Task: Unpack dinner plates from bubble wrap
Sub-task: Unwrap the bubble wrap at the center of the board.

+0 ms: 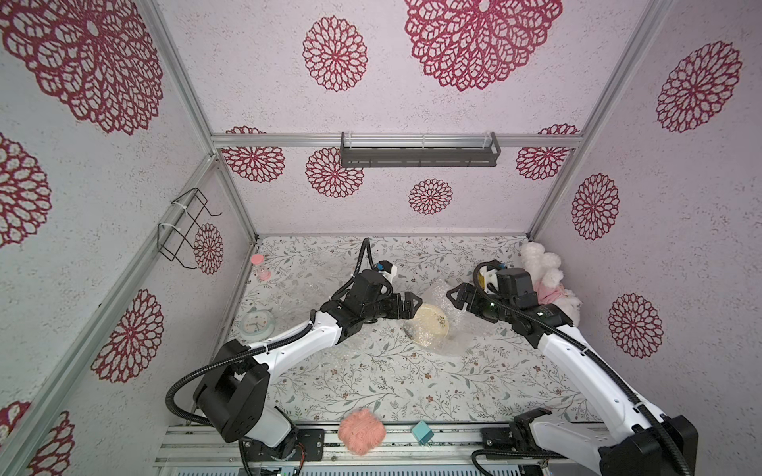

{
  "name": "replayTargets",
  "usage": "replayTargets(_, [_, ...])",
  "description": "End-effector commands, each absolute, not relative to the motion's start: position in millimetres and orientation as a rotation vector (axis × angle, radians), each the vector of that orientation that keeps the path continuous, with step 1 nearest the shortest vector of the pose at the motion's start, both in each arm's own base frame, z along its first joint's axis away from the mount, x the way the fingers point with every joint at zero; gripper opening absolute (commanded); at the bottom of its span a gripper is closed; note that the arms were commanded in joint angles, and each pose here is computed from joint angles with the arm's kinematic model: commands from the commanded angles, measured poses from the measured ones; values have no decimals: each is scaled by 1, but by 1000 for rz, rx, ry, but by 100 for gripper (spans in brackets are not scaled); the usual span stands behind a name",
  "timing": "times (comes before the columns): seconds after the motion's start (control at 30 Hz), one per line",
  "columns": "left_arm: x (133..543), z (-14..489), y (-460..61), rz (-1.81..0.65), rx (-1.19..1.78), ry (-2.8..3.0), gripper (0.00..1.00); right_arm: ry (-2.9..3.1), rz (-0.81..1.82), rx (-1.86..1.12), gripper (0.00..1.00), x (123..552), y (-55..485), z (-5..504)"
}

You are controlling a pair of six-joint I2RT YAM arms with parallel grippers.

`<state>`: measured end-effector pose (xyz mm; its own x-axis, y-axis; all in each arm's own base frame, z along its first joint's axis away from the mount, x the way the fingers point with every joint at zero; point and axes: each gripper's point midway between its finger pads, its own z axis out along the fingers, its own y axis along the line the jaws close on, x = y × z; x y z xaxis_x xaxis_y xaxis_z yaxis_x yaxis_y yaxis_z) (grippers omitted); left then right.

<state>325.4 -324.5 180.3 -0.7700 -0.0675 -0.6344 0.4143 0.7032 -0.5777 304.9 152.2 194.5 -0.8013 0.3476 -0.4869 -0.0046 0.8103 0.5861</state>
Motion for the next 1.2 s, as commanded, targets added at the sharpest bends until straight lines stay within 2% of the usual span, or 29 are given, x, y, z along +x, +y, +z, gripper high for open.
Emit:
replayTargets(0.0, [327,171,-332,-1034,241,2275,98,2391,845,298,92,305,159,180])
replayTargets(0.43, [328,141,-330,-939,210,2383,98,2501,827,425,92,274,127,97])
replayTargets(0.73, [312,137,-359,-924,351,2433,99,2520,801,492,92,264,107,60])
replayTargets(0.9, [313,127,-358,-889,233,2482,98,2525,789,484,92,264,106,56])
replayTargets(1.07, [317,110,-331,-647,-18,2604,96,2538,770,484,92,262,104,48])
replayTargets(1.17, [315,103,-327,-585,-88,2645,95,2534,781,488,92,263,105,46])
